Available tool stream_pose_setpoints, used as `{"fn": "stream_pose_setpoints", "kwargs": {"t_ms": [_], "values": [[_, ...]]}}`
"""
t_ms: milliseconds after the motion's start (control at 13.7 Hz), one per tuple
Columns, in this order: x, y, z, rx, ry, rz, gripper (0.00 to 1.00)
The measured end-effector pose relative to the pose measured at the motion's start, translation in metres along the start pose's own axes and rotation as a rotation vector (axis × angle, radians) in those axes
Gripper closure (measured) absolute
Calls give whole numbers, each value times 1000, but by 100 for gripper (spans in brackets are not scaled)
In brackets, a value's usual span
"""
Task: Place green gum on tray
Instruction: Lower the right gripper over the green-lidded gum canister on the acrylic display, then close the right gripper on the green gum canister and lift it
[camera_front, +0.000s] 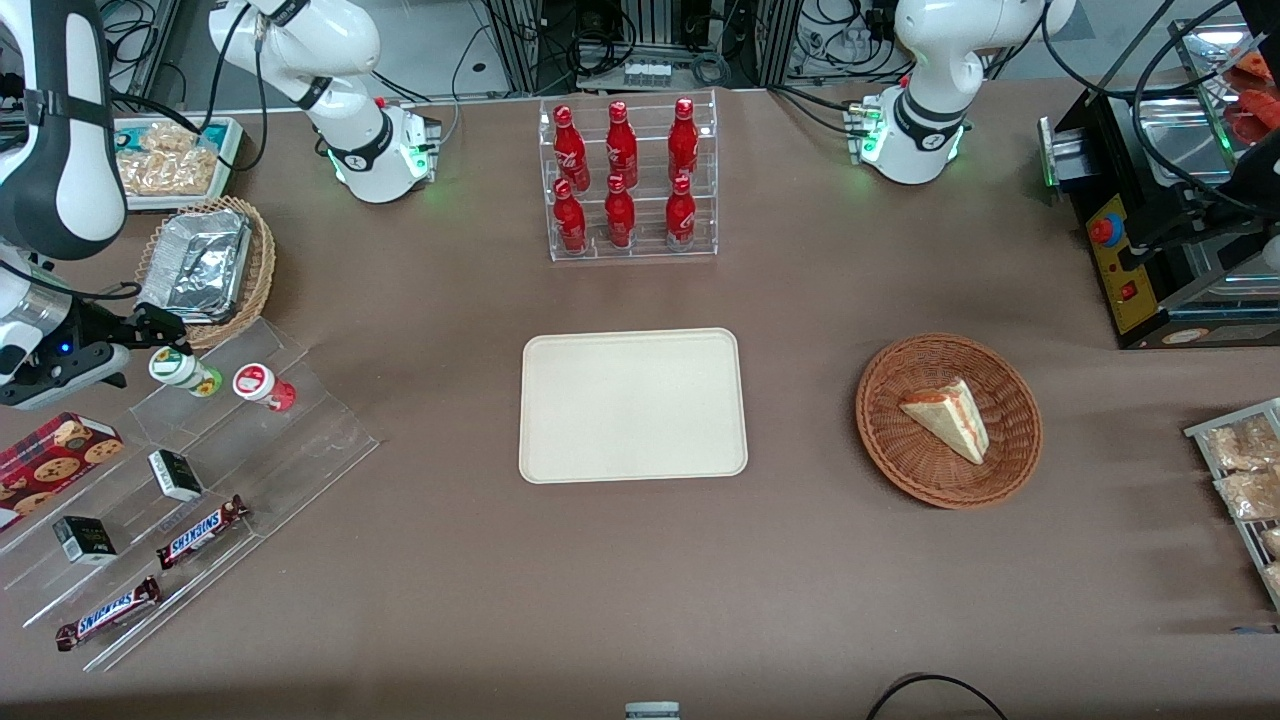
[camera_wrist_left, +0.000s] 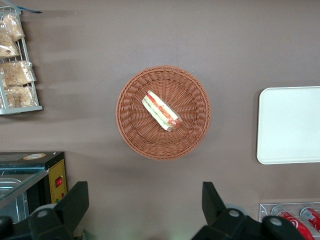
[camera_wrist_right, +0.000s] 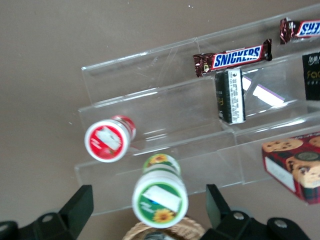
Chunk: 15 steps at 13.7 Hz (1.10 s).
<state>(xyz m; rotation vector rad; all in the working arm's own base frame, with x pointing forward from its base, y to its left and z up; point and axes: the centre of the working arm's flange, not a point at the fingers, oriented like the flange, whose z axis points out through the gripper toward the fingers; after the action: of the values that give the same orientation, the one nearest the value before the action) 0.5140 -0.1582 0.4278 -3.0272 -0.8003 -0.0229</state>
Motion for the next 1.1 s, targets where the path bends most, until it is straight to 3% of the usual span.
{"fn": "stream_pose_setpoints", "kwargs": {"t_ms": [1098], "values": [[-18, -4, 43, -13, 9, -68, 0]]}}
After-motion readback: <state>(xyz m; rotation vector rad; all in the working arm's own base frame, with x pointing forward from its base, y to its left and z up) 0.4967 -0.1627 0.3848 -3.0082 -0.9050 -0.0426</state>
